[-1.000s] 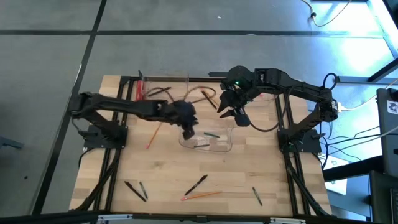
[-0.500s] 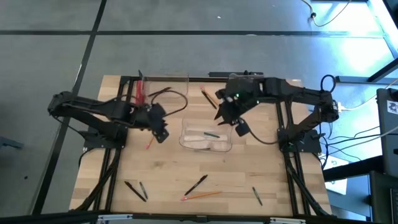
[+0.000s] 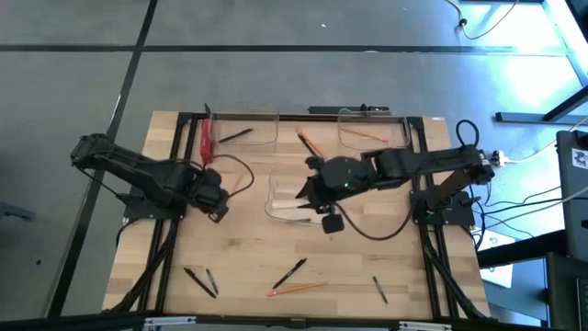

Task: Sort crayons/erasers/pens/pencils in bins
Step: Put the black pen into the top left transparent bin

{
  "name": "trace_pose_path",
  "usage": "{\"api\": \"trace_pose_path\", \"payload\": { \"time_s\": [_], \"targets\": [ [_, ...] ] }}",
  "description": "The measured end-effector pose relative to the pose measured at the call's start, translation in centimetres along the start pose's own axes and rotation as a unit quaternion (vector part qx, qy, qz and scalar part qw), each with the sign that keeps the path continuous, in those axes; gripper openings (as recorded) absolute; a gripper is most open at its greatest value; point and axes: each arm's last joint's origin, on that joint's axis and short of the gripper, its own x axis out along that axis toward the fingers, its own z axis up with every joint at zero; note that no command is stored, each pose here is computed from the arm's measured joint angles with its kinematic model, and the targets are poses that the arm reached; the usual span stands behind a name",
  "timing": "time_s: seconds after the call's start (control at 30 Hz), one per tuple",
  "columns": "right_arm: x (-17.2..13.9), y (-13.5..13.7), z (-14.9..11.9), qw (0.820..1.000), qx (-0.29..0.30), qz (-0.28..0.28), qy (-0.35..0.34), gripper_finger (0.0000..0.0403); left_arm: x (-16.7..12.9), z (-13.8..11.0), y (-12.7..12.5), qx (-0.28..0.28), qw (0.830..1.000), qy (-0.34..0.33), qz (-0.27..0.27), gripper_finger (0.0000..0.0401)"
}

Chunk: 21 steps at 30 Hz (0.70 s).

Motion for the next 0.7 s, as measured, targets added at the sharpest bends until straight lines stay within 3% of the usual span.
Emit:
{"api": "trace_pose_path", "payload": {
  "time_s": [0.33,0.53,0.7],
  "targets": [
    [0.8,0.7,-0.1,1.000,-0.016,0.012,0.006,0.0112,4.8,-0.9,-0.3,-0.030,0.998,0.030,-0.038,0.0073],
    [0.7,0.8,-0.9,0.998,-0.039,0.020,0.047,0.0112,5.1,-0.8,-0.7,-0.036,0.997,0.024,-0.061,0.0073],
    [1.3,1.0,-2.0,0.992,-0.034,0.068,0.098,0.0112,5.1,-0.8,-0.8,-0.037,0.997,0.021,-0.063,0.0073]
  ]
}}
